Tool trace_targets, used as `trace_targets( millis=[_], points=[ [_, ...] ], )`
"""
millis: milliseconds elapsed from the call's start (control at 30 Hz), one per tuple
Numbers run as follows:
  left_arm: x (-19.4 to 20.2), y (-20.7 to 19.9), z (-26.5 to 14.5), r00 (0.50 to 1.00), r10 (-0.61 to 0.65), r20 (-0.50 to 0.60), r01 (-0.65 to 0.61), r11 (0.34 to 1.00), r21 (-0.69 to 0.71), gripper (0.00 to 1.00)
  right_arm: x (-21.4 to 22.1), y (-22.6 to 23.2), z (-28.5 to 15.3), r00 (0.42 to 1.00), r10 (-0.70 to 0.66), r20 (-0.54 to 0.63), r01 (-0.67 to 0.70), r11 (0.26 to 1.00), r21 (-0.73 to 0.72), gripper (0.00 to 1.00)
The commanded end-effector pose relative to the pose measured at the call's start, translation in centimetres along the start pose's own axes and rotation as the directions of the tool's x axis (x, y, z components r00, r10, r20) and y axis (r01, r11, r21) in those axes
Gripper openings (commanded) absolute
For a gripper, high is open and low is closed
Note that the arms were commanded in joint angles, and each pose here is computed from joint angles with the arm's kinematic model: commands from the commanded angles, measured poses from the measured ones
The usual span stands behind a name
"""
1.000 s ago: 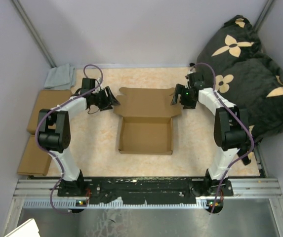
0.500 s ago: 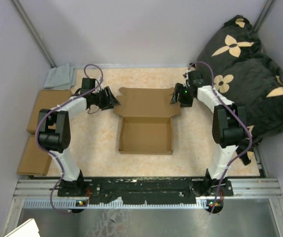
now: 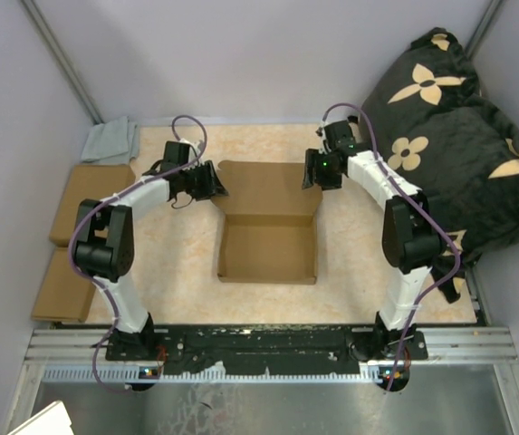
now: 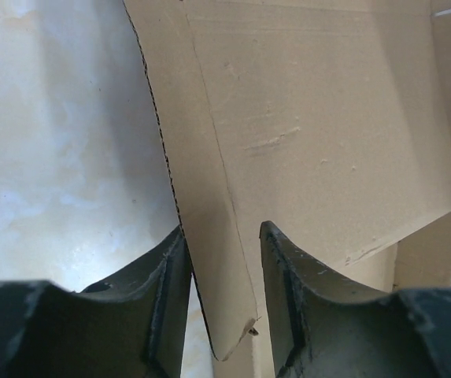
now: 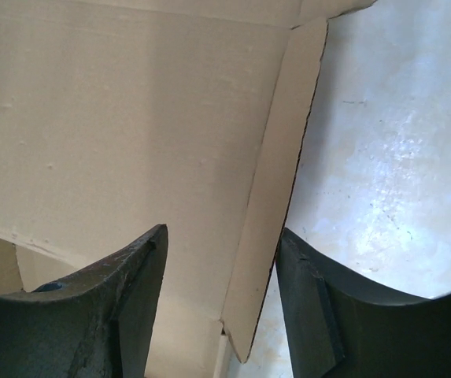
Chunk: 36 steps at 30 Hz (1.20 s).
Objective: Fold the paper box
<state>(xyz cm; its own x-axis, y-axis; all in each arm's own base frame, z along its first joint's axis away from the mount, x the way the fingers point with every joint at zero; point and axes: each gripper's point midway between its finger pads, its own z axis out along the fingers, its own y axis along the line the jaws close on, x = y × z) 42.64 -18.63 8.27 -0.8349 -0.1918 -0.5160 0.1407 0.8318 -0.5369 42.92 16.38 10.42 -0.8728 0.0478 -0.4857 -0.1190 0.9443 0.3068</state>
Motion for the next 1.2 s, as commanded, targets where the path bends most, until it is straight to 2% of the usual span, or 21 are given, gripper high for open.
trace_targets(
  millis=[0,100,200,233,400,667,933,1167],
  points=[
    [-1.3,-0.7,-0.4,0.995,0.097,0.035,-0.095,0.994,-0.051,0.41,-0.9,0.4,-0.7,0.999,-0.050,0.021,0.049,0.998,0.038,0.56],
    [-1.3,-0.5,-0.3,0.990,0.139,0.032,-0.135,0.985,-0.111,0.24,-0.8,0.5,-0.8,0.998,-0.065,0.017,0.064,0.996,0.055,0.56],
    [-1.5,-0.5,-0.7,0.980,0.191,0.047,-0.180,0.967,-0.177,0.01,-0.6,0.4,-0.9,0.997,-0.075,0.015,0.074,0.995,0.069,0.56],
    [-1.7,-0.5,-1.0,0.977,0.206,0.060,-0.191,0.961,-0.201,0.00,-0.7,0.4,-1.1,0.997,-0.077,0.018,0.075,0.995,0.071,0.56],
    [-2.2,-1.2,-2.9,0.949,0.275,0.153,-0.235,0.943,-0.235,0.00,-0.7,0.2,-1.7,0.996,-0.092,0.021,0.090,0.993,0.080,0.56],
    [-3.6,-3.8,-6.5,0.874,0.344,0.345,-0.280,0.934,-0.221,0.00,-0.5,1.4,-2.6,0.993,-0.117,0.012,0.116,0.993,0.021,0.57],
    [-3.5,-5.2,-7.7,0.822,0.397,0.409,-0.325,0.916,-0.237,0.00,-1.2,3.7,-4.3,0.990,-0.133,0.053,0.137,0.987,-0.088,0.57],
    [-3.6,-6.0,-8.5,0.799,0.411,0.439,-0.337,0.911,-0.238,0.00,-2.6,4.3,-5.3,0.987,-0.141,0.077,0.148,0.985,-0.092,0.56]
  ],
)
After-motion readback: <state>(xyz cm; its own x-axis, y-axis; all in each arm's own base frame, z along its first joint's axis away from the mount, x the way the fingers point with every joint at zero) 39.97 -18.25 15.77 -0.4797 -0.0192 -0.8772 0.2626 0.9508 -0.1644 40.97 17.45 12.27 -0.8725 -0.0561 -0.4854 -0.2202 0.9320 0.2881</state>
